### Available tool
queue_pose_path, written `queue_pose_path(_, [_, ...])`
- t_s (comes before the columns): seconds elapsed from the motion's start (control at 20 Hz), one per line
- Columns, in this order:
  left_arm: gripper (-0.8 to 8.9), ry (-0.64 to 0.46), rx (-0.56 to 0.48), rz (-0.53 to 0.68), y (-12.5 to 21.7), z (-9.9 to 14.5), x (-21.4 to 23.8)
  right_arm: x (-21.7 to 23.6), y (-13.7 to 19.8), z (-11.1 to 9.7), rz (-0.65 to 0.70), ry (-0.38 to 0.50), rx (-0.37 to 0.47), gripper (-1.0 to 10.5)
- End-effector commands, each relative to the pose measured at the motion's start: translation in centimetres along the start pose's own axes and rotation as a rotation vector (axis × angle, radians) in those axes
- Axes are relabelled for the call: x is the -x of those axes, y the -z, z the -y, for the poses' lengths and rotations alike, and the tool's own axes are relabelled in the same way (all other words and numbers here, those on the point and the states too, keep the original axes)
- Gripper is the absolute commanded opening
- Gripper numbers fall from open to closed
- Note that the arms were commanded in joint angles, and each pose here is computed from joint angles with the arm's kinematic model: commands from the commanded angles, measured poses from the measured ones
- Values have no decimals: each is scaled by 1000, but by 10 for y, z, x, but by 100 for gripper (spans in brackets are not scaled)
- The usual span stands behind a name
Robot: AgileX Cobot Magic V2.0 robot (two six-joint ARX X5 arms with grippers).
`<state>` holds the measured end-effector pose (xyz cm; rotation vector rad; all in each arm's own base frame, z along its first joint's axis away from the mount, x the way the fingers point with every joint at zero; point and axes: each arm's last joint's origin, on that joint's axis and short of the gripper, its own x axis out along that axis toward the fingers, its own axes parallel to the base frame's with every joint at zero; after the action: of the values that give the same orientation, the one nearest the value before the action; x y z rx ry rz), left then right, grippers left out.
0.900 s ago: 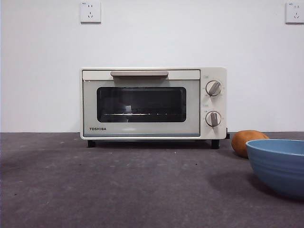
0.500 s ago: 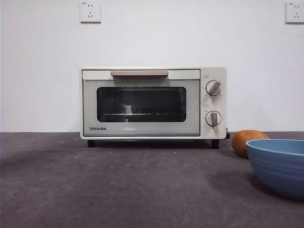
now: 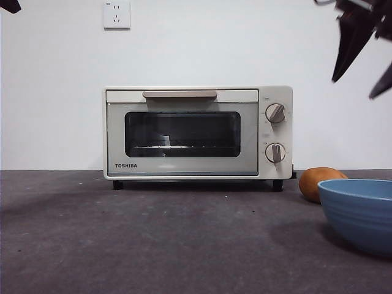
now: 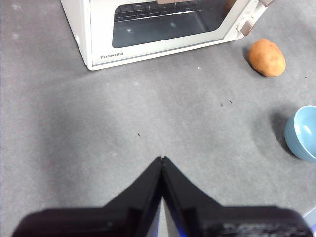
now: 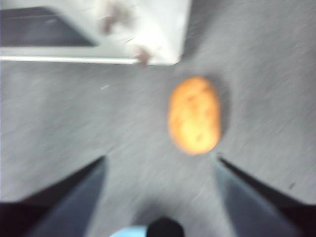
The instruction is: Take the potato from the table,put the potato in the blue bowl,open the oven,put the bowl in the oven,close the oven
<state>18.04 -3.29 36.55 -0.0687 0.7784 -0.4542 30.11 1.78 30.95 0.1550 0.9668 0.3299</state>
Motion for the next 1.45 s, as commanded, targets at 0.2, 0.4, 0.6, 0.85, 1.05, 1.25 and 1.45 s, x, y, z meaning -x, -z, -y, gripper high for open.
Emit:
queue_pose_path(0.2, [-5, 6, -14, -1, 0, 0, -1, -59, -5, -1, -97, 43, 44, 865])
queue_pose_path(0.4, [-6, 7, -11, -10, 0, 0, -3, -99, -2, -4, -197, 137, 112, 951])
queue_pose_path(0.6, [-6, 7, -9, -16, -1, -1, -5, -118, -11, -3, -213, 171, 154, 951])
queue_pose_path(0.85, [-6, 6, -9, -17, -1, -1, -5, -134, -24, -1, -212, 171, 149, 951])
queue_pose_path(1.05, [-6, 6, -8, -18, -1, -1, -6, -149, -19, -2, -251, 172, 155, 948])
queue_pose_path(1.25, [-6, 7, -7, -23, -1, -2, -7, -159, -15, -1, -272, 174, 133, 939])
queue_pose_path(1.45, [-6, 7, -6, -24, -1, -2, -7, -163, -13, 0, -284, 180, 113, 856])
